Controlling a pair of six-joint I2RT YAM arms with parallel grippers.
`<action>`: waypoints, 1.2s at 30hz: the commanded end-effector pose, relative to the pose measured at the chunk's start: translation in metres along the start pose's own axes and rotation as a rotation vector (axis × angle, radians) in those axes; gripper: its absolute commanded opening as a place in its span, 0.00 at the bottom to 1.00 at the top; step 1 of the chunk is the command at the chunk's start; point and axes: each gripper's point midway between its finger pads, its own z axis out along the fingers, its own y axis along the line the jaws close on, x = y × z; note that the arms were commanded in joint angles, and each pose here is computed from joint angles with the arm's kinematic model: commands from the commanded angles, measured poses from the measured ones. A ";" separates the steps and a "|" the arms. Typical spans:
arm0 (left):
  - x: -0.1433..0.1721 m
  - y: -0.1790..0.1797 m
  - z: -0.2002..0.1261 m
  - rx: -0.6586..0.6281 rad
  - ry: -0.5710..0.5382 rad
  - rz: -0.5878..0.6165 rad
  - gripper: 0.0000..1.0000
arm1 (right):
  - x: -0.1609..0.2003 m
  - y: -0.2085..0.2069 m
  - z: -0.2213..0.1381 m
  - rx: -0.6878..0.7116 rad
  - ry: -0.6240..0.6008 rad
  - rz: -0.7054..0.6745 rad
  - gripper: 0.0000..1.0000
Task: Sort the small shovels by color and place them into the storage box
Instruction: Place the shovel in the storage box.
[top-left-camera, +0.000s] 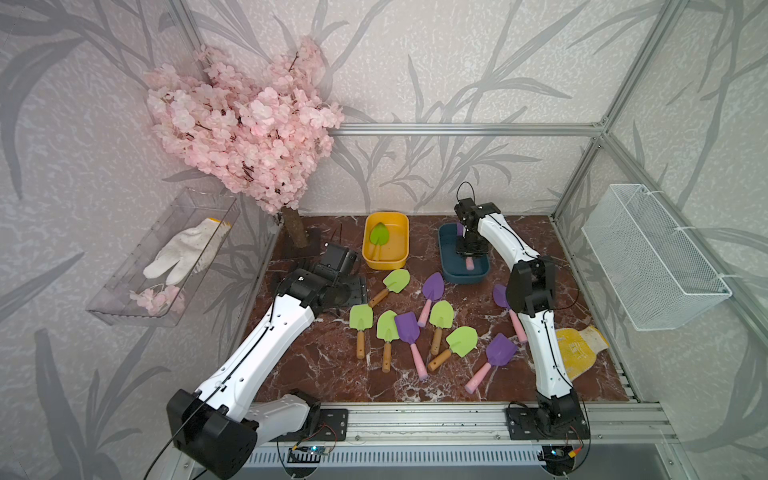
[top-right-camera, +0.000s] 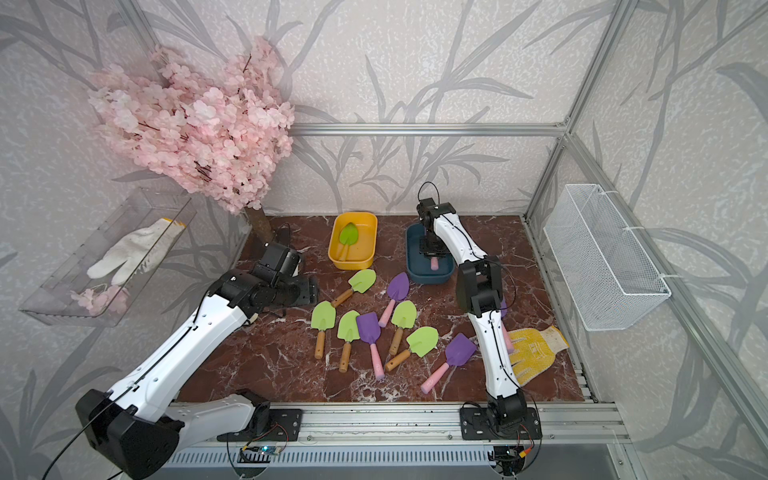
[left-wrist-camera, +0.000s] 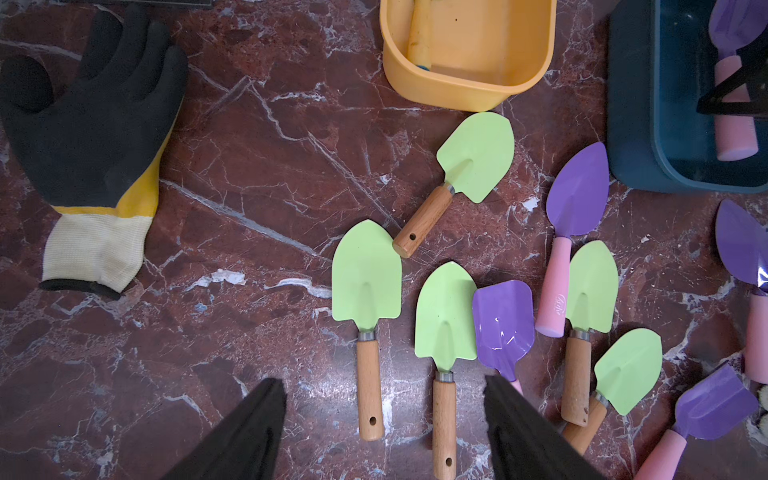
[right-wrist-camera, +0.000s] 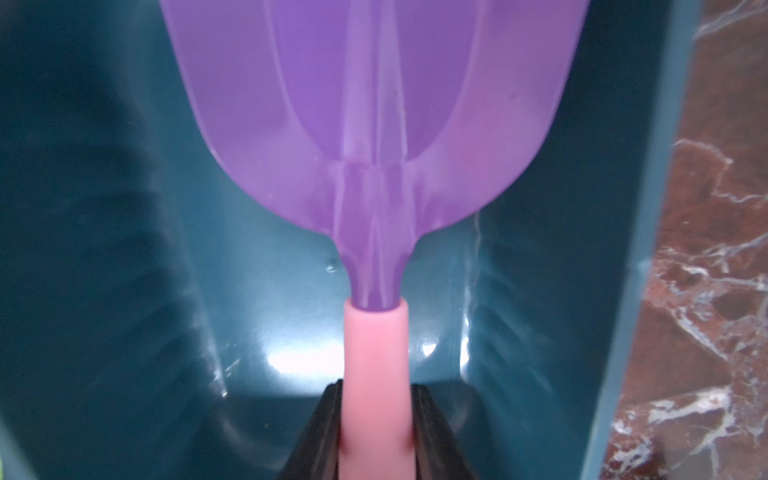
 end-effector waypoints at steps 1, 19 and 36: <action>-0.005 -0.003 -0.002 0.000 -0.007 0.010 0.78 | 0.004 -0.006 0.006 0.031 0.027 0.016 0.18; -0.004 -0.002 -0.001 -0.004 -0.001 0.014 0.78 | 0.015 -0.020 0.040 0.078 0.074 0.039 0.22; -0.004 -0.004 0.000 0.001 0.004 0.006 0.78 | 0.015 -0.024 0.041 0.085 0.076 0.037 0.33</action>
